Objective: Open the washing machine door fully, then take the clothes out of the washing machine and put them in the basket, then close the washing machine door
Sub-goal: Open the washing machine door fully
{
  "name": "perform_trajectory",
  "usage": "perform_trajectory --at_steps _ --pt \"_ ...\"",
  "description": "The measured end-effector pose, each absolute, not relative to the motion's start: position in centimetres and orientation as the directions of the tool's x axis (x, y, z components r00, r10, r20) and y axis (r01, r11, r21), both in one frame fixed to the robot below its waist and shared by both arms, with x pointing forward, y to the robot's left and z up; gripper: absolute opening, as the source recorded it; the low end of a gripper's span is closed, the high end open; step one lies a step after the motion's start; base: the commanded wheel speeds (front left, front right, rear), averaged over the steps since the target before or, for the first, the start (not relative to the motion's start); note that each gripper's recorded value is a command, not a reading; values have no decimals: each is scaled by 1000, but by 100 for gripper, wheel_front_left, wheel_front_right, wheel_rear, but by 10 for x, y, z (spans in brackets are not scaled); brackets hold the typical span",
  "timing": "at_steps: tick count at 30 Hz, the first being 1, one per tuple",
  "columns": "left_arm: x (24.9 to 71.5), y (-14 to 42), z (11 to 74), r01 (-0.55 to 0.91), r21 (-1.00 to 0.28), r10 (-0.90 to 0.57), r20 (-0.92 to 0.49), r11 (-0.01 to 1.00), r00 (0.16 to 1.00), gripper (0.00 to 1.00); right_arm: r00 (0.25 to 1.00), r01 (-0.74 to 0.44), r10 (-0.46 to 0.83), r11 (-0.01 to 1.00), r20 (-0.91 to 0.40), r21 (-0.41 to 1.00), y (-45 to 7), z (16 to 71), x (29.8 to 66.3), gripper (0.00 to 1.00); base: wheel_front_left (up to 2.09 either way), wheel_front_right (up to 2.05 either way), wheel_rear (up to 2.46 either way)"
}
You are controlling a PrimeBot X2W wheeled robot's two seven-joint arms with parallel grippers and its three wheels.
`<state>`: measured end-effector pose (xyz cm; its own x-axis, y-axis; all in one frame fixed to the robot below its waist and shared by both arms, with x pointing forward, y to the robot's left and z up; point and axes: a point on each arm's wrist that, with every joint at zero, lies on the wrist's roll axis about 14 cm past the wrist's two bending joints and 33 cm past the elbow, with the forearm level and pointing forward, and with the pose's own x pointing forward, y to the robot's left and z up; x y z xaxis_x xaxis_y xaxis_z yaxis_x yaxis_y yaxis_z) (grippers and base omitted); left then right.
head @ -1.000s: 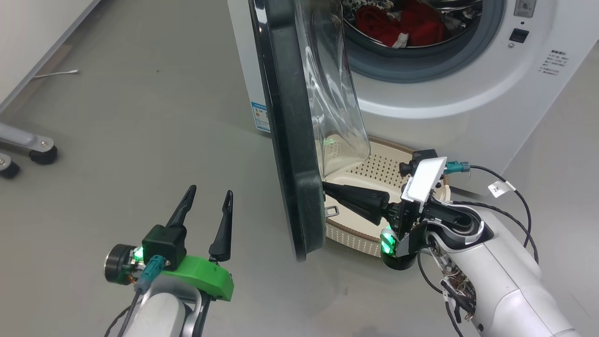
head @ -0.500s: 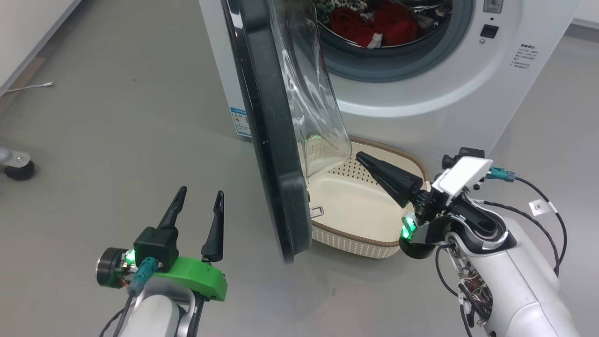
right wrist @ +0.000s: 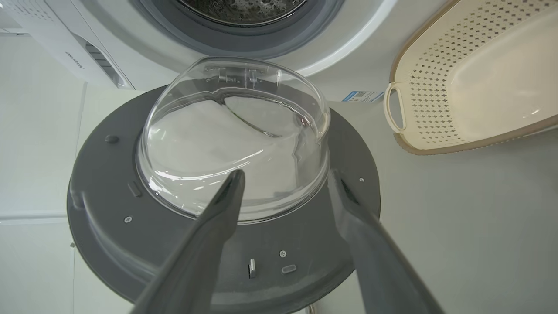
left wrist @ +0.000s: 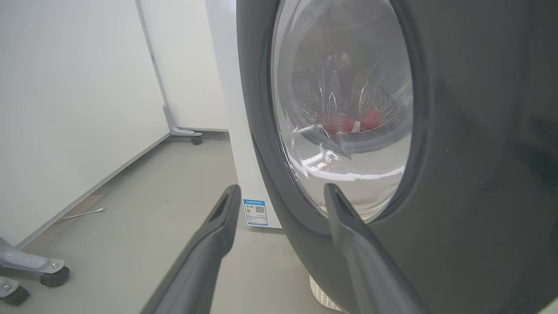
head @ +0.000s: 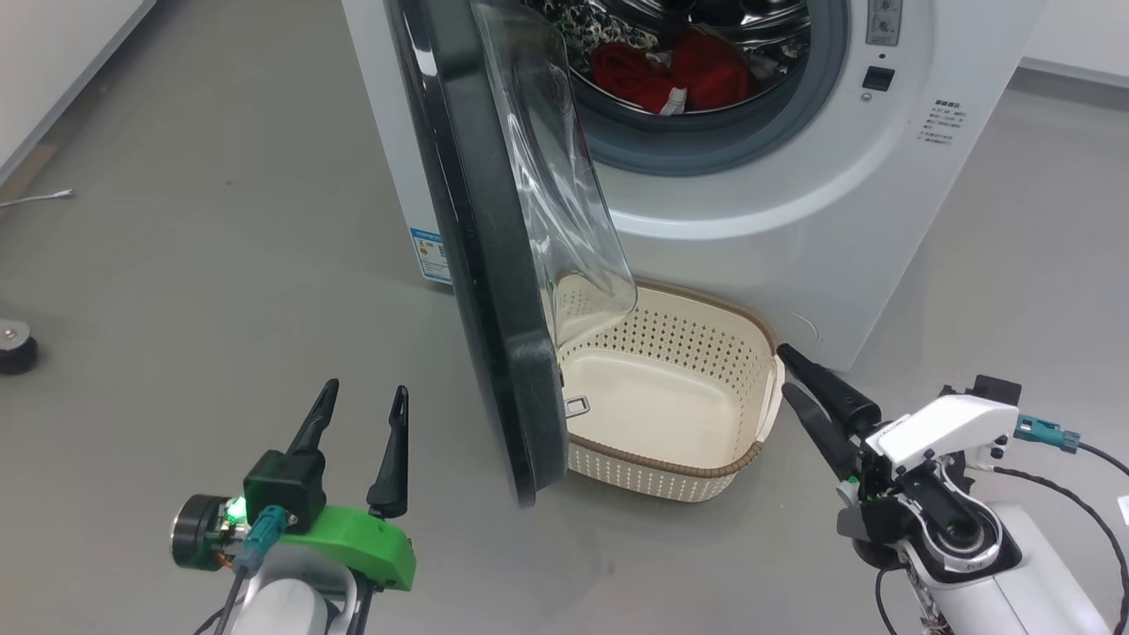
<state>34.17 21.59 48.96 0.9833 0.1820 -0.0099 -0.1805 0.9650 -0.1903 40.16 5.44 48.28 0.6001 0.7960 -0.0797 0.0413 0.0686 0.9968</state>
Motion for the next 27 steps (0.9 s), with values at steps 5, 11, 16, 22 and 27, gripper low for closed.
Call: perform_trajectory --at_steps 5,11,16,22,27 --pt "340 213 486 -171 -187 171 -19 967 985 100 680 -25 721 204 -132 979 31 472 402 100 0 0 0" --pt "340 209 487 -158 -186 158 -13 970 987 100 761 -120 622 414 -184 902 0 456 400 100 0 0 0" --pt "340 209 486 -157 -187 157 -17 970 987 100 812 -249 546 643 -205 725 -32 442 402 100 0 0 0" --pt "341 210 485 -159 -186 158 -19 970 987 100 881 -326 450 801 -145 503 -55 448 410 100 0 0 0" --pt "342 210 484 -160 -187 159 -22 969 987 100 907 -332 395 883 -144 330 -73 448 415 100 0 0 0"
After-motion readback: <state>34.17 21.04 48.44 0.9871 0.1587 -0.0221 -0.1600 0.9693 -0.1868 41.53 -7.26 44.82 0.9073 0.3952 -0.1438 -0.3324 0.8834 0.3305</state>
